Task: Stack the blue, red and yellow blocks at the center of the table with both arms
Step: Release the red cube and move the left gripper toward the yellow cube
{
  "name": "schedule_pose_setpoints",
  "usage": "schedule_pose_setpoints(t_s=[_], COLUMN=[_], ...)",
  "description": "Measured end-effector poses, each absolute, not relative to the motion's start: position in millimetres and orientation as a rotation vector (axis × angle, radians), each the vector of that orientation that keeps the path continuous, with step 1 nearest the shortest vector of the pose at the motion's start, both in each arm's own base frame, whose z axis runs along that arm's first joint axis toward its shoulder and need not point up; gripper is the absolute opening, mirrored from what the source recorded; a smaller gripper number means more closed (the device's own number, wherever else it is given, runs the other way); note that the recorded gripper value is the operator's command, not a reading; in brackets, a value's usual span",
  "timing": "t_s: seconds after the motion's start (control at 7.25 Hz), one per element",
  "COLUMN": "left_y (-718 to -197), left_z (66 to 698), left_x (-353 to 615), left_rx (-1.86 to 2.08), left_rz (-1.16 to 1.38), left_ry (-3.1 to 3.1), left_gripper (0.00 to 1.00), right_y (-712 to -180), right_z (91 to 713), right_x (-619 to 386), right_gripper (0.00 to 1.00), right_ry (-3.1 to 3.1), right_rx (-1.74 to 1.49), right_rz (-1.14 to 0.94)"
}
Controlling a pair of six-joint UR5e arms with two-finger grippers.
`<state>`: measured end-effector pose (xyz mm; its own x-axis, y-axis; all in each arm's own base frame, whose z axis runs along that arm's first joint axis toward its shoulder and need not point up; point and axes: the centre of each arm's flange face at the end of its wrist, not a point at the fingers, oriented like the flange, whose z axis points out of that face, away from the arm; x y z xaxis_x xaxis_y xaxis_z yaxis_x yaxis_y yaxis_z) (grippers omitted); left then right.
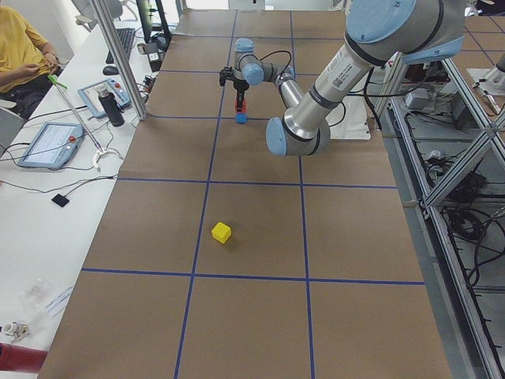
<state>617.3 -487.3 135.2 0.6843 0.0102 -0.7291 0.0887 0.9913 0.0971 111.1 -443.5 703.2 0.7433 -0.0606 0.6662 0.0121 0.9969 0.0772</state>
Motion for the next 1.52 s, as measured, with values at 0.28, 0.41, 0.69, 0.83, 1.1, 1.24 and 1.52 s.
schedule_pose_setpoints(t_s=[0.28, 0.41, 0.69, 0.83, 1.1, 1.24, 1.52], left_y=[-486, -486, -485, -485, -484, -483, -479], left_z=[137, 138, 141, 142, 140, 136, 117], left_x=[620, 620, 621, 620, 620, 619, 595], left_rx=[0.139, 0.139, 0.142, 0.145, 0.156, 0.162, 0.204], left_rz=[-0.045, -0.044, -0.04, -0.036, -0.028, -0.025, 0.016], left_ry=[0.809, 0.806, 0.802, 0.802, 0.816, 0.827, 0.862], left_gripper=[0.33, 0.34, 0.99, 1.0, 1.0, 1.0, 1.0], right_y=[-443, -443, -443, -443, -443, -443, -444], right_z=[703, 704, 704, 704, 704, 704, 703], right_x=[111, 111, 111, 111, 111, 111, 111], right_gripper=[0.99, 0.99, 0.99, 0.99, 0.99, 0.99, 0.99], right_ry=[-0.732, -0.732, -0.732, -0.732, -0.732, -0.732, -0.732], right_rx=[0.069, 0.069, 0.069, 0.069, 0.069, 0.069, 0.071], right_rz=[-0.04, -0.04, -0.04, -0.04, -0.039, -0.04, -0.041])
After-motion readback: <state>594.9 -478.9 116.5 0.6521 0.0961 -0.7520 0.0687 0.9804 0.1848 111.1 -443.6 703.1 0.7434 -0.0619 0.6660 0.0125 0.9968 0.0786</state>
